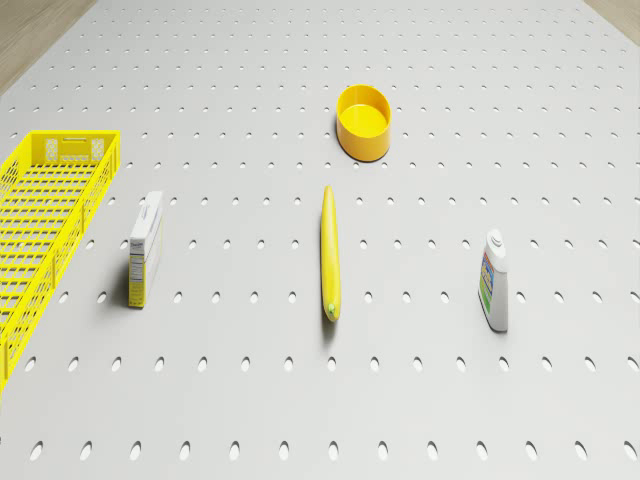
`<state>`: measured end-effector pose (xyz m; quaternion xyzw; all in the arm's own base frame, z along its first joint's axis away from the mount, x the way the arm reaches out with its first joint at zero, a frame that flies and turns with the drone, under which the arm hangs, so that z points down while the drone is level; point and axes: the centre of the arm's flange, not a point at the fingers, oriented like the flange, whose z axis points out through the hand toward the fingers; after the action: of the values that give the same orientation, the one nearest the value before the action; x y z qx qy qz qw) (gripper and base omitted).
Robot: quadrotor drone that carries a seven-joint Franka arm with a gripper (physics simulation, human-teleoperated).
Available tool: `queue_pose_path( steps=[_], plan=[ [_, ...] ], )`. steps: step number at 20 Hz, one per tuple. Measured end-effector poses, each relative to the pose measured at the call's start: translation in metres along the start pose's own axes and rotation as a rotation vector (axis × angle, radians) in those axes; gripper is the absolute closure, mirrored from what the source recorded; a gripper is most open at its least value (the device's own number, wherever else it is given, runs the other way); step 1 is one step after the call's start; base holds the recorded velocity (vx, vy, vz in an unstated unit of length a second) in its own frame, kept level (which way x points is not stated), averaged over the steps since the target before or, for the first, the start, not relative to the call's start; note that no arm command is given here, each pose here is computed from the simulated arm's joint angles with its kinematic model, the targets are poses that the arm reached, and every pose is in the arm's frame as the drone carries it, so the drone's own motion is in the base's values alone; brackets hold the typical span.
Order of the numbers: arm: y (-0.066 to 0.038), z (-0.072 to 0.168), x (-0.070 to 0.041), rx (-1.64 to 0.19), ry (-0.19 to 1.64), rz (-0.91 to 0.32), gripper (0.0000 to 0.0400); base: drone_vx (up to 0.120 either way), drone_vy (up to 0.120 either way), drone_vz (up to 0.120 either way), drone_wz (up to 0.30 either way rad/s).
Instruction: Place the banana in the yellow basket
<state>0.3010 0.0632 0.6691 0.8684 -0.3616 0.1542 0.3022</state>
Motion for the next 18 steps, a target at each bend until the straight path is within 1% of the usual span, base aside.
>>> queue_pose_path(
  steps=[2,4,6,8,10,13,15,18],
  plan=[
    [-0.017,0.003,-0.017,-0.174,0.174,-0.005,0.0000,0.120,0.000,0.000,0.000],
    [-0.036,0.015,-0.037,-0.387,0.388,-0.012,0.0000,0.120,0.000,-0.040,0.000],
    [-0.054,0.038,-0.055,-0.628,0.628,-0.020,0.0000,0.120,0.000,-0.120,0.000],
    [-0.065,0.067,-0.067,-0.872,0.870,-0.027,0.0000,0.120,0.000,-0.120,0.000],
    [-0.068,0.097,-0.072,-1.091,1.087,-0.033,0.0000,0.120,0.000,-0.120,0.000],
    [-0.064,0.132,-0.068,-1.342,1.337,-0.042,0.0000,0.120,0.000,-0.120,0.000],
    [-0.059,0.147,-0.064,-1.457,1.453,-0.048,0.0000,0.120,0.000,-0.120,0.000],
    [-0.053,0.160,-0.059,-1.571,1.568,-0.055,0.0000,0.120,0.000,-0.120,0.000]
  ],
)
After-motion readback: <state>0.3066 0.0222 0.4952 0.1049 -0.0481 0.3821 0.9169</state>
